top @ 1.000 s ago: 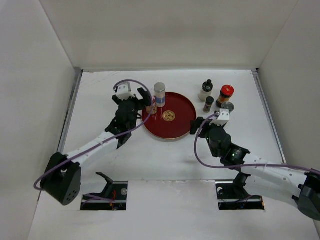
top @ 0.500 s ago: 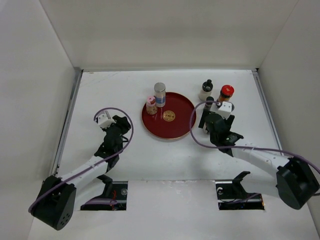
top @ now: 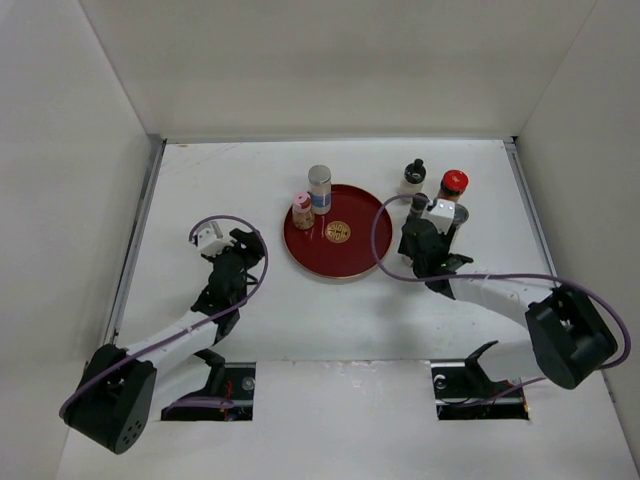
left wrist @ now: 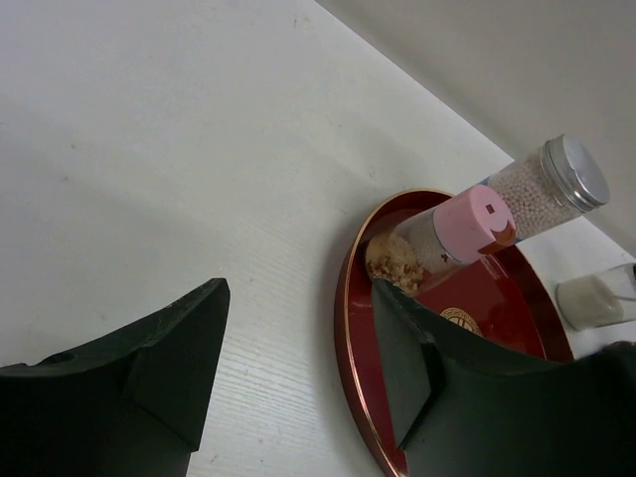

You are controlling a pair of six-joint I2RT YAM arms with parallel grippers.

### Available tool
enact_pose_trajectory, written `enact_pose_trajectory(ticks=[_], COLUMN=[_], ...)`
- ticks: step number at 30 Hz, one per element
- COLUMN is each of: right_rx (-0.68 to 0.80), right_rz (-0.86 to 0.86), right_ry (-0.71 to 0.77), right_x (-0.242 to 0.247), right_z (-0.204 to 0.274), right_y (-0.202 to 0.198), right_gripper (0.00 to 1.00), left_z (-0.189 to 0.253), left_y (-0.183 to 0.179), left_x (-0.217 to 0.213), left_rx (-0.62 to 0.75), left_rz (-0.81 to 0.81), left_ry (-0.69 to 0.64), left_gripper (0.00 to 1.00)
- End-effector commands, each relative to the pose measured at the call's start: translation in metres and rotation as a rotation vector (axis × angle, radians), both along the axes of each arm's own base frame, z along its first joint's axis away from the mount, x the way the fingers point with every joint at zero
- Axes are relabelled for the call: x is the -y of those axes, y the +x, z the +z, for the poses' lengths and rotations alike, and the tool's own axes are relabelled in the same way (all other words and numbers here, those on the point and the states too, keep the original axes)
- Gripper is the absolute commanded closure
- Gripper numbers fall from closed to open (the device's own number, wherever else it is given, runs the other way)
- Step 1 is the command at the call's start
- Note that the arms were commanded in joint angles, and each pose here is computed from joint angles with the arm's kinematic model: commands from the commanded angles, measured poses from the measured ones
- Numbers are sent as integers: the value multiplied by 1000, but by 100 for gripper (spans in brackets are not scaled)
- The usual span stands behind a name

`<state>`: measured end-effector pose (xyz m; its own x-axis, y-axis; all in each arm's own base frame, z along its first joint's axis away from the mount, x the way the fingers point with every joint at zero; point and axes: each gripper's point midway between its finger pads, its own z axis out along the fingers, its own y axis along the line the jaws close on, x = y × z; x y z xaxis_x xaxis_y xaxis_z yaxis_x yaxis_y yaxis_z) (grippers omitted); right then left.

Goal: Organize the condiment bottles

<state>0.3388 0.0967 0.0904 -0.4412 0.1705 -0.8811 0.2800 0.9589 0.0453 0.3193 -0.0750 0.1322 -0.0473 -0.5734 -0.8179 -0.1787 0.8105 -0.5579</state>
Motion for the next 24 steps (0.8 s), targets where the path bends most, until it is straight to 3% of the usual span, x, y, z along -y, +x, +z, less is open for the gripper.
enact_pose_trajectory(ticks=[1,5,9,17,24], right_rx=[161,297,324,335,275], right_rz=[-25,92,281,567,652], right_ry=[57,39,89,195,174], right_x=[-4,-41,-109,-254,-312], right_z=[53,120,141,137,101], right_y=[10,3,8,29,38], right_gripper=[59,59,59,57,56], left_z=[16,16,15,18,19], left_y=[1,1,1,-5,-8], left_x=[0,0,-2,-16,-25], left_rx=[70,72,67,92,104], left_rz=[-4,-4,7,57,82], left_ry=[-46,-49,-45,-59,-73], left_gripper=[42,42,41,31,30])
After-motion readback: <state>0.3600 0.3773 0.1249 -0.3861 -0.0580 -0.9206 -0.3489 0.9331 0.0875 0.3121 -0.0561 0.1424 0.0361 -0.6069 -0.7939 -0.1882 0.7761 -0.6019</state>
